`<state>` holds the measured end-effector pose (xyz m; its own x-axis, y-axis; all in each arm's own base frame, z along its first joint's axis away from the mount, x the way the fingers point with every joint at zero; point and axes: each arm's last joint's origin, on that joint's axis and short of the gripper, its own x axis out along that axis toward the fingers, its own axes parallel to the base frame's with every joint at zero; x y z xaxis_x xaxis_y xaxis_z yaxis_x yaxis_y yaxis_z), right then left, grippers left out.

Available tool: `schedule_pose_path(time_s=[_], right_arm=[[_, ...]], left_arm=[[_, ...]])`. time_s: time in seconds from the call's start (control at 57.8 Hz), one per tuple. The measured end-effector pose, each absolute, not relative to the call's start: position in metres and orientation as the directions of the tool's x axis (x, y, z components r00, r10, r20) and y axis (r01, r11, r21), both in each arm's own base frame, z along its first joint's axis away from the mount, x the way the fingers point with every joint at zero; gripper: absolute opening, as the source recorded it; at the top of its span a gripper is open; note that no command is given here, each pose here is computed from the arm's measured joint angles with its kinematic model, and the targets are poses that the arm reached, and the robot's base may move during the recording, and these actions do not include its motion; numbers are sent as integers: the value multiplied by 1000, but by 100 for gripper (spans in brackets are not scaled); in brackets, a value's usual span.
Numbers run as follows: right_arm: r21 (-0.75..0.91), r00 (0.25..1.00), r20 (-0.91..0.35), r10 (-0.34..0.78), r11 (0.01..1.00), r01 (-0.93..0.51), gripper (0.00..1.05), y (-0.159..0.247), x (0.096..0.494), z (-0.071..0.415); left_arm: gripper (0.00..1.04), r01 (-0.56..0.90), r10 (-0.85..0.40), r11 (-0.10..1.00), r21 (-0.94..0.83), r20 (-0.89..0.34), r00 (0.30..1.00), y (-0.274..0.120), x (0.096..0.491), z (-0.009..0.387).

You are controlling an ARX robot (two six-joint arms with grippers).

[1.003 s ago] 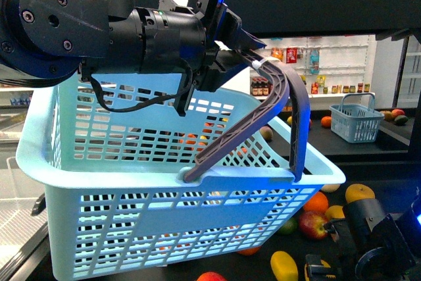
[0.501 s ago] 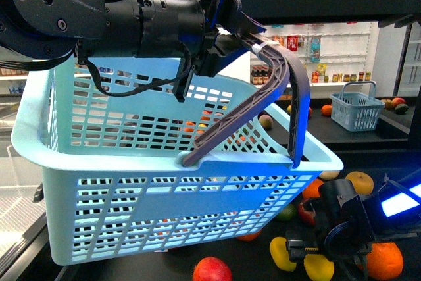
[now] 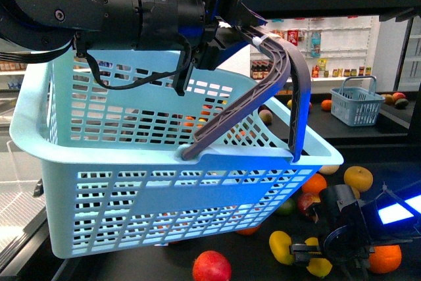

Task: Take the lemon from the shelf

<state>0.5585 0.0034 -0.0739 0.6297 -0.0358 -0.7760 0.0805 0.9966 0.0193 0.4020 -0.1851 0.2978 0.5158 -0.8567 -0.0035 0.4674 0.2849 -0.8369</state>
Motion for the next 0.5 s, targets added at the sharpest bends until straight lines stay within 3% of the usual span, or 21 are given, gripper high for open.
schedule_pose_path(time_s=[0.121, 0.501], right_arm=[[14, 638, -769, -40, 997, 79, 63, 2, 559, -74], [-11, 654, -752, -78, 994, 107, 63, -21, 540, -49]], left_arm=[[11, 467, -857, 285, -837, -4, 516, -185, 402, 298], [11, 467, -857, 285, -837, -4, 516, -185, 402, 298]])
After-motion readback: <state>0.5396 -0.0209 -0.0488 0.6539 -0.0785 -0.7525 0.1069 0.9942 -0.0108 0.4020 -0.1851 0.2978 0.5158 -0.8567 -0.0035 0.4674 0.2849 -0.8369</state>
